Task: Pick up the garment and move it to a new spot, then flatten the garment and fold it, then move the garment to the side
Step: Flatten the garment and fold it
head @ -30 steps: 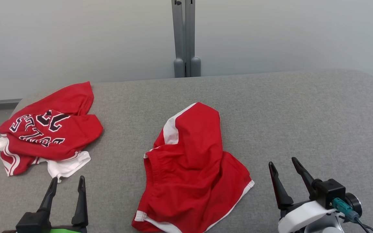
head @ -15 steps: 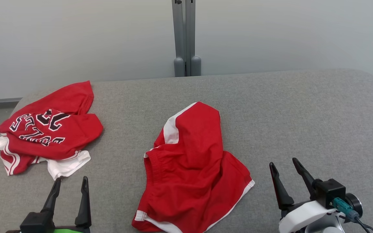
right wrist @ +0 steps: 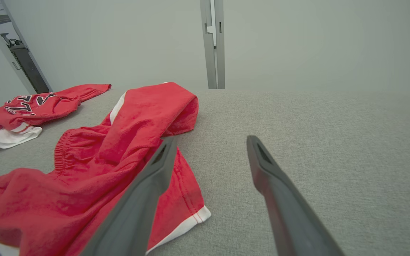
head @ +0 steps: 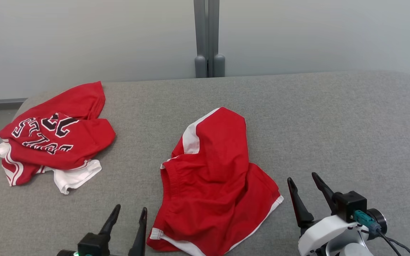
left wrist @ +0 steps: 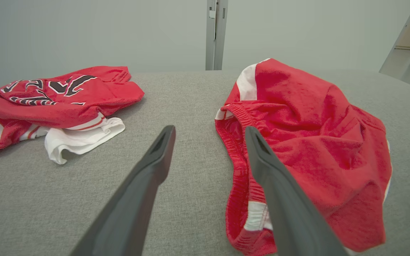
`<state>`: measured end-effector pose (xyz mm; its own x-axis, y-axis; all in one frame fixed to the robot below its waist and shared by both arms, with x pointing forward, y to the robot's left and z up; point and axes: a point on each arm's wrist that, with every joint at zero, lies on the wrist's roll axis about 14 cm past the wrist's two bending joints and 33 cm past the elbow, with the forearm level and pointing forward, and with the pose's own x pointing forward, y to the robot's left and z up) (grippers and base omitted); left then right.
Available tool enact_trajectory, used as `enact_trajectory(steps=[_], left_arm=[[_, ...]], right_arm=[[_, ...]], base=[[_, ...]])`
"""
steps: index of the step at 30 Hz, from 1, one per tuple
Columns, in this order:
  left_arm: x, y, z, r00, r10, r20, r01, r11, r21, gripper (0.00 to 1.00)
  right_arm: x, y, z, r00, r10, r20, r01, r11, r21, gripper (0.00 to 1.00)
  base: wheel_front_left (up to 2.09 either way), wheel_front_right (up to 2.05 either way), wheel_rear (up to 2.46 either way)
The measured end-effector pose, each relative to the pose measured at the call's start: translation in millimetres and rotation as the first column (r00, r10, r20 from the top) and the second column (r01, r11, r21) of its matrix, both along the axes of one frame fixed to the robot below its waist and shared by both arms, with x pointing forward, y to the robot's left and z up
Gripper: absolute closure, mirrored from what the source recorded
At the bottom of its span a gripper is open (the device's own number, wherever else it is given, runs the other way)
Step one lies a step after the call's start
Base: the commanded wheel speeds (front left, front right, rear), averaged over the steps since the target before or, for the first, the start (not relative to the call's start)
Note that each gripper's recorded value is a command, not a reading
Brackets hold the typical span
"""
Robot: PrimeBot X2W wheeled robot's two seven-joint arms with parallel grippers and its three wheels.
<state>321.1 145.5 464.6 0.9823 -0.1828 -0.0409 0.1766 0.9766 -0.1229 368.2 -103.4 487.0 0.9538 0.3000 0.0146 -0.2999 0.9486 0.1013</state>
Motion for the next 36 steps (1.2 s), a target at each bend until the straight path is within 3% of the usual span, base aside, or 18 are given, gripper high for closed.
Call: enact_trajectory(steps=[9, 25, 26, 27, 28, 29, 30, 36], left_arm=[[-13.9, -37.2, -45.6, 0.977, -0.145, -0.158, 0.146, 0.989, -0.003, 0.00], [-2.7, -47.8, -73.2, 0.944, -0.195, -0.265, 0.197, 0.980, -0.021, 0.00], [-2.6, -49.5, -74.7, 0.941, -0.201, -0.271, 0.202, 0.979, -0.023, 0.09], [-2.6, -51.1, -75.6, 0.940, -0.204, -0.275, 0.204, 0.979, -0.029, 0.36], [-3.1, -52.9, -77.1, 0.937, -0.208, -0.281, 0.205, 0.978, -0.038, 0.93], [-4.0, -54.7, -78.2, 0.934, -0.212, -0.286, 0.208, 0.977, -0.046, 1.00], [-4.3, -55.4, -78.5, 0.934, -0.211, -0.288, 0.205, 0.977, -0.053, 1.00], [-2.2, -60.4, -69.6, 0.940, -0.219, -0.261, 0.204, 0.975, -0.084, 1.00]], right_arm=[[7.0, 11.5, -39.1, 0.991, 0.036, -0.128, -0.042, 0.998, -0.041, 0.00], [23.0, 26.2, -93.6, 0.946, 0.063, -0.319, -0.088, 0.994, -0.066, 0.00], [23.9, 26.3, -96.6, 0.942, 0.062, -0.329, -0.089, 0.994, -0.065, 0.00], [23.6, 26.8, -100.2, 0.938, 0.063, -0.341, -0.090, 0.994, -0.064, 0.00], [22.3, 28.3, -104.5, 0.932, 0.068, -0.355, -0.096, 0.993, -0.064, 0.00], [22.1, 30.1, -106.7, 0.929, 0.071, -0.363, -0.097, 0.994, -0.055, 0.21], [21.6, 32.3, -108.9, 0.926, 0.076, -0.371, -0.100, 0.994, -0.047, 1.00], [20.0, 41.4, -109.5, 0.920, 0.095, -0.380, -0.102, 0.995, 0.002, 1.00]], base=[[0.00, 0.00, 0.00], [0.00, 0.00, 0.00], [0.00, 0.00, 0.00], [0.00, 0.00, 0.00], [0.00, 0.00, 0.00], [0.00, 0.00, 0.00], [0.00, 0.00, 0.00], [0.00, 0.00, 0.00]])
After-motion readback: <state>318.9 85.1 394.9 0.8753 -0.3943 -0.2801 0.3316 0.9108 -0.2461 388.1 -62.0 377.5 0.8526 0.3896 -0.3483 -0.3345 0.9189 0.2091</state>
